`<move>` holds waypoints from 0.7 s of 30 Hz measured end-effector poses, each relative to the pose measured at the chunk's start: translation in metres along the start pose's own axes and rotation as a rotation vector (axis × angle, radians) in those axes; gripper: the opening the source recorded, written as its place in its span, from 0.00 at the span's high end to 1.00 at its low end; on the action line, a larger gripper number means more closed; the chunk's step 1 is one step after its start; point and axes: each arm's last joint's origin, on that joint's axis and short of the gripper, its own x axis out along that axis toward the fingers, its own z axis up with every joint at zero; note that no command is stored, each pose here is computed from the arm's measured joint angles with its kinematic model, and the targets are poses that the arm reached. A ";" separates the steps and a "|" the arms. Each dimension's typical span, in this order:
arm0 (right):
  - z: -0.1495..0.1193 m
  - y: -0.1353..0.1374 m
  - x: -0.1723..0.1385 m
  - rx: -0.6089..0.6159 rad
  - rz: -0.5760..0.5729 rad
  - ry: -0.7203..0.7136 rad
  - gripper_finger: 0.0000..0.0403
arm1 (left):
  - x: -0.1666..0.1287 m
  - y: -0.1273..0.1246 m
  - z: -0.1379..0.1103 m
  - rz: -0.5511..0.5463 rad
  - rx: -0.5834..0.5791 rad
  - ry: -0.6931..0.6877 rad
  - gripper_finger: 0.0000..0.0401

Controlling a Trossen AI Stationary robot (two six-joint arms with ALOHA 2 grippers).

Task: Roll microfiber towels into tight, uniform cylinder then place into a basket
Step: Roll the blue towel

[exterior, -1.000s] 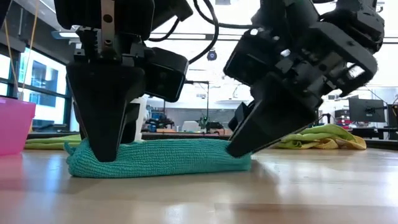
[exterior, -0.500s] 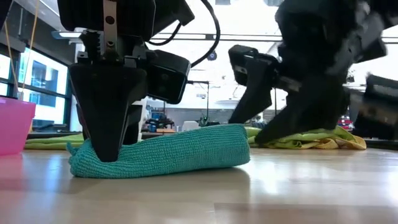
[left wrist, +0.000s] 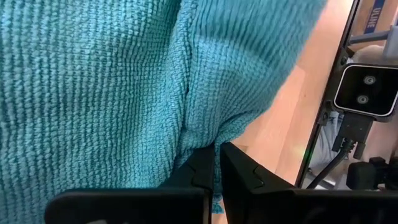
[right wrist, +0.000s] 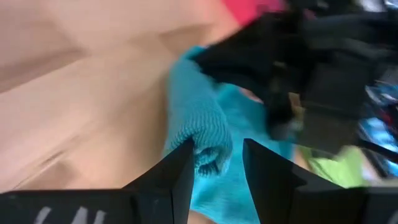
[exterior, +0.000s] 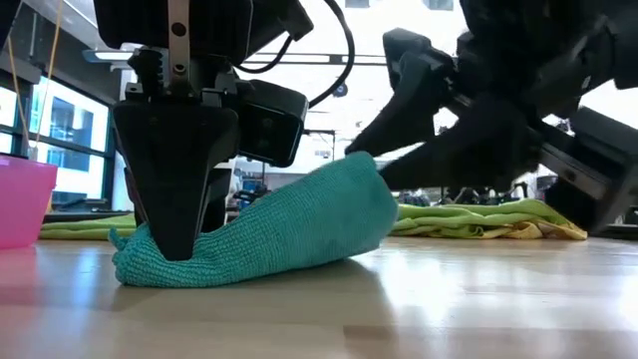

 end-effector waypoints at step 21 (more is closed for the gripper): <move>-0.002 0.004 -0.011 0.196 -0.087 0.160 0.48 | 0.000 0.000 0.000 0.002 -0.013 -0.003 0.99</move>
